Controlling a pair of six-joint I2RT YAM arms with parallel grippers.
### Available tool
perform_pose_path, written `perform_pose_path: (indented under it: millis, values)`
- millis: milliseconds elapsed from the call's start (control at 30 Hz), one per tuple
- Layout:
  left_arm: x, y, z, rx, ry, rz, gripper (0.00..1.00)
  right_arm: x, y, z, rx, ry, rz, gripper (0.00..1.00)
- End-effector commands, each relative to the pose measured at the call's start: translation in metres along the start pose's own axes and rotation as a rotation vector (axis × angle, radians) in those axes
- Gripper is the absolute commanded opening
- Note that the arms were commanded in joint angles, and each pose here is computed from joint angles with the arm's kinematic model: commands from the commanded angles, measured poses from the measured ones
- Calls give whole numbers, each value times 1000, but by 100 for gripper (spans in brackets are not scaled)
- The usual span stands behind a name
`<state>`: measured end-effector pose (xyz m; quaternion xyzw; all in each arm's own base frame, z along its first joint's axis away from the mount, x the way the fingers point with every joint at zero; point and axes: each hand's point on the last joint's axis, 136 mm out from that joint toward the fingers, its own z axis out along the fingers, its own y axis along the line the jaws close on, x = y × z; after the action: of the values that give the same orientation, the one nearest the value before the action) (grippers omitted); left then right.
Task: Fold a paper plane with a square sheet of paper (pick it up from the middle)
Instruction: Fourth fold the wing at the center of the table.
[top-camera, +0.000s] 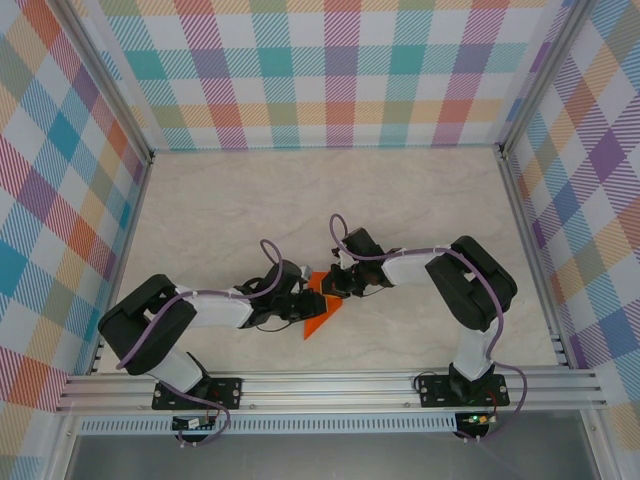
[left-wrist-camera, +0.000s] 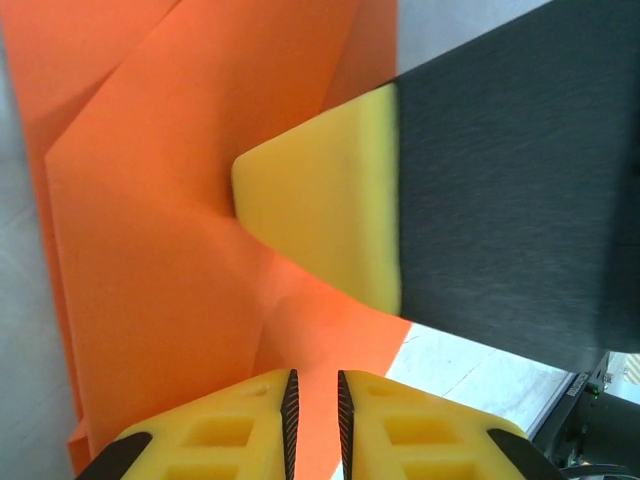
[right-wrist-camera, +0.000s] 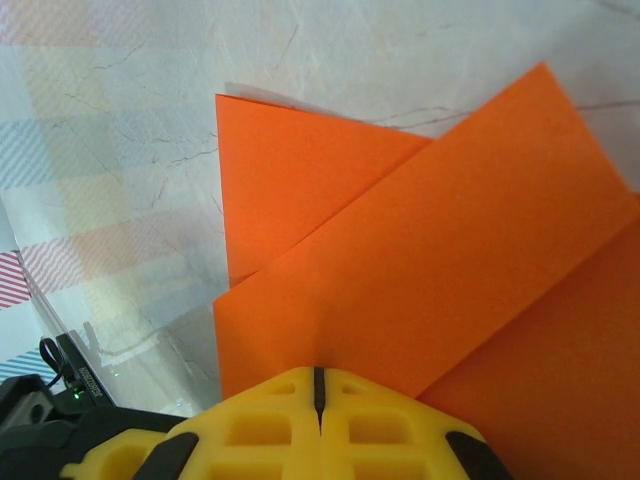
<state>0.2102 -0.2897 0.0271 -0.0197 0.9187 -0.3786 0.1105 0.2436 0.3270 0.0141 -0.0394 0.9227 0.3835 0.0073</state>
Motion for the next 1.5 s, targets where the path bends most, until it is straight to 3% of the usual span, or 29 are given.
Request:
perform_pose_path:
  millis: [0,333,733,1000,1233,1467]
  values:
    - [6,9,1,5,17,-36,20,20,-57,12,185,36,66,0]
    - [53,38,-17,-9,125,-56,22,14,-53,10,201,31,44,0]
    - [71,29,-51,35,147,3,30,14,-52,8,206,32,43,0]
    - [40,-8,-70,122,1,55,32,15,-51,5,200,25,43,0]
    - [28,-19,-51,135,16,57,31,13,-42,3,175,18,31,0]
    - [52,5,-29,98,135,1,29,9,-38,2,174,17,25,1]
